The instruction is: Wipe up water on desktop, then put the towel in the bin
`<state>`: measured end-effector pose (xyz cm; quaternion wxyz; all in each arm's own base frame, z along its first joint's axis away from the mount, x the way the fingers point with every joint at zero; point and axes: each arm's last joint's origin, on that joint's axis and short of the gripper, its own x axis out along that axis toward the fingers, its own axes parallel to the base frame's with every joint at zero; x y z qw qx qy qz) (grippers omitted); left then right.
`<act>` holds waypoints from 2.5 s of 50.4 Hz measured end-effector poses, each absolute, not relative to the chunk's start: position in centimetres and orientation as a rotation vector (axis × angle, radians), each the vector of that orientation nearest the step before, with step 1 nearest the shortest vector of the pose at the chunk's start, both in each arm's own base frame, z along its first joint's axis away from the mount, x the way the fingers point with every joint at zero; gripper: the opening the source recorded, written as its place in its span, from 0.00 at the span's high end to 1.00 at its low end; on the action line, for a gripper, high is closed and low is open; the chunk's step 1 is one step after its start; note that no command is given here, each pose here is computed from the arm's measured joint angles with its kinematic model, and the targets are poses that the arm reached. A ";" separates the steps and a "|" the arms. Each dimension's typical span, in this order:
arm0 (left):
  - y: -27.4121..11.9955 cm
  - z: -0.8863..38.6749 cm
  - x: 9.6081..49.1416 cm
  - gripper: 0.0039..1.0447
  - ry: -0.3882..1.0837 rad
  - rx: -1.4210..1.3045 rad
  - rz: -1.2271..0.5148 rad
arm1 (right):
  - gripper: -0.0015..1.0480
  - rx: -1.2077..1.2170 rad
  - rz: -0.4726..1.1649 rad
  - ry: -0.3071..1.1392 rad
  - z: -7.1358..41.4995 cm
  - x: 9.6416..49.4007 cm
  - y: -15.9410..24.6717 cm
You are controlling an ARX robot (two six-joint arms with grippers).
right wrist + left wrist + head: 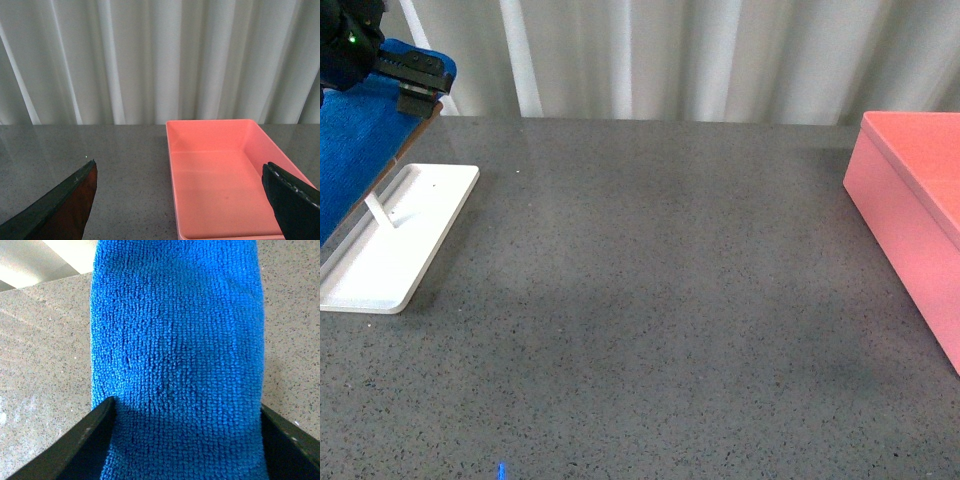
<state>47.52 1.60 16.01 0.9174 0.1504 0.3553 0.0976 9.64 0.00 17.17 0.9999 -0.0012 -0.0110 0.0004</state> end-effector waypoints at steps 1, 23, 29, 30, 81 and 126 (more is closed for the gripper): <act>1.6 16.0 47.5 0.30 0.731 0.309 0.201 | 0.07 -0.002 0.001 -0.022 17.2 9.6 0.0; 1.4 16.3 47.6 0.95 0.701 0.370 0.222 | 0.07 -0.002 0.001 -0.022 17.2 9.6 0.0; 1.0 16.9 47.3 0.95 0.679 0.394 0.210 | 0.07 -0.002 0.001 -0.022 17.2 9.6 0.0; 1.0 17.1 47.2 0.95 0.673 0.397 0.209 | 0.07 -0.002 0.001 -0.022 17.2 9.6 0.0; -9.7 29.2 37.9 0.95 0.370 0.283 -0.047 | 0.07 -0.002 0.001 -0.022 17.2 9.6 0.0; -19.8 21.4 38.4 0.95 0.454 0.008 -0.193 | 0.07 -0.002 0.001 -0.022 17.2 9.6 0.0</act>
